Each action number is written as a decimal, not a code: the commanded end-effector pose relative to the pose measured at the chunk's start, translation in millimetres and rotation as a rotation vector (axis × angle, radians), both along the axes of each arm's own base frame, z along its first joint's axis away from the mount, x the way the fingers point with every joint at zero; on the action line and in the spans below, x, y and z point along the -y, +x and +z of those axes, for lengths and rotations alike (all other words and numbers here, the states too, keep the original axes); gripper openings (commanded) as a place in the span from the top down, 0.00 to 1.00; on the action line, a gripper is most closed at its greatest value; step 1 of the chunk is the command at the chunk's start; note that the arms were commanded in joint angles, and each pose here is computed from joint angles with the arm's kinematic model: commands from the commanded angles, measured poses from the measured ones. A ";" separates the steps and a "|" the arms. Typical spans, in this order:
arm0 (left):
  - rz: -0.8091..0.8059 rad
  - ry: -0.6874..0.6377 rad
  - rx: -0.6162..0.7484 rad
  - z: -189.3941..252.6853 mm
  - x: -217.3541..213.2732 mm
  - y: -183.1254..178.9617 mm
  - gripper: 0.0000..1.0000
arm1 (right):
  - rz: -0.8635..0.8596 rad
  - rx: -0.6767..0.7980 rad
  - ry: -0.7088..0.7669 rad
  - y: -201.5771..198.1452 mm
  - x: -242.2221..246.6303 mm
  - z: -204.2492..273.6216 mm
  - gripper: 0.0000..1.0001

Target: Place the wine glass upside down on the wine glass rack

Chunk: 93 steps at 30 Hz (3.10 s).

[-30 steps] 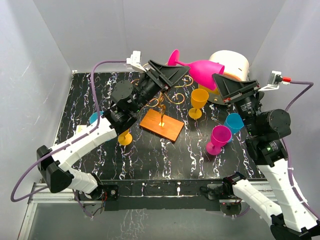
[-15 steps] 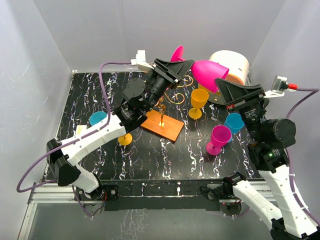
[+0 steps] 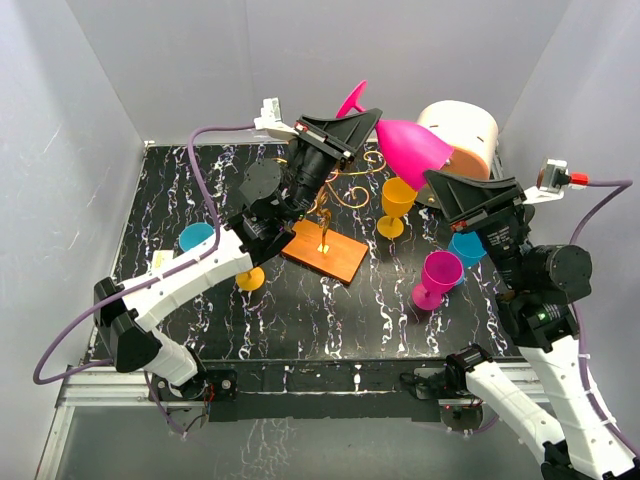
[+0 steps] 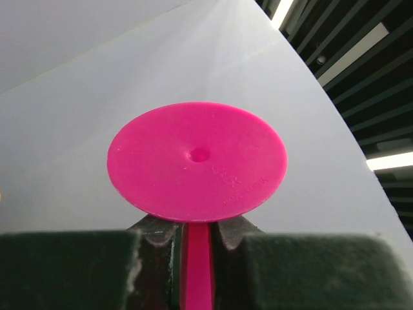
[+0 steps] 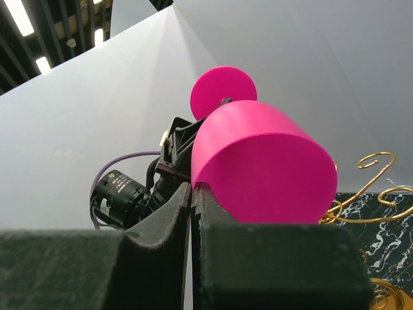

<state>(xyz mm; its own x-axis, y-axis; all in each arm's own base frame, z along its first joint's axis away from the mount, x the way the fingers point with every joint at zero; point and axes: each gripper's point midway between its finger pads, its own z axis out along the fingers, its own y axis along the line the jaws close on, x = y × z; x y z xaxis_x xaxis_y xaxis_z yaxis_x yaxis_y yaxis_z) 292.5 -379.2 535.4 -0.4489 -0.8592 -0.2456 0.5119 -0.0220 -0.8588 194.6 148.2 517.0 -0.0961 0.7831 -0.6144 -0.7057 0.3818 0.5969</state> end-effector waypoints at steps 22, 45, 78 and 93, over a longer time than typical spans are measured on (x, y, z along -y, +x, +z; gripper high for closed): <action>-0.034 0.278 0.298 19.5 0.4 -40.3 1.00 | -0.283 -0.263 -0.155 2.7 48.1 -39.1 0.26; -0.333 0.620 0.711 -22.4 -4.1 -130.2 1.00 | 0.170 -0.396 -0.125 -15.1 -22.1 5.0 0.31; -0.268 0.855 1.085 -76.1 18.1 -117.5 1.00 | 0.250 -0.607 -0.083 1.0 -38.6 -27.3 0.59; -0.307 0.840 1.122 -90.2 30.3 -118.4 1.00 | 0.223 -0.674 -0.040 -2.4 -32.0 -37.0 0.94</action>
<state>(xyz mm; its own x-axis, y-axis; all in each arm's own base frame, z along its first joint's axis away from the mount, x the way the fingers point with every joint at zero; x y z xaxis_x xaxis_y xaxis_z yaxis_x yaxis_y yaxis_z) 180.3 -411.8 423.7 0.1154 -0.1266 -0.9852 0.9920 0.0648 0.1079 201.4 184.0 463.0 -0.6455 0.6632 -0.3788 -0.1999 0.3320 0.9219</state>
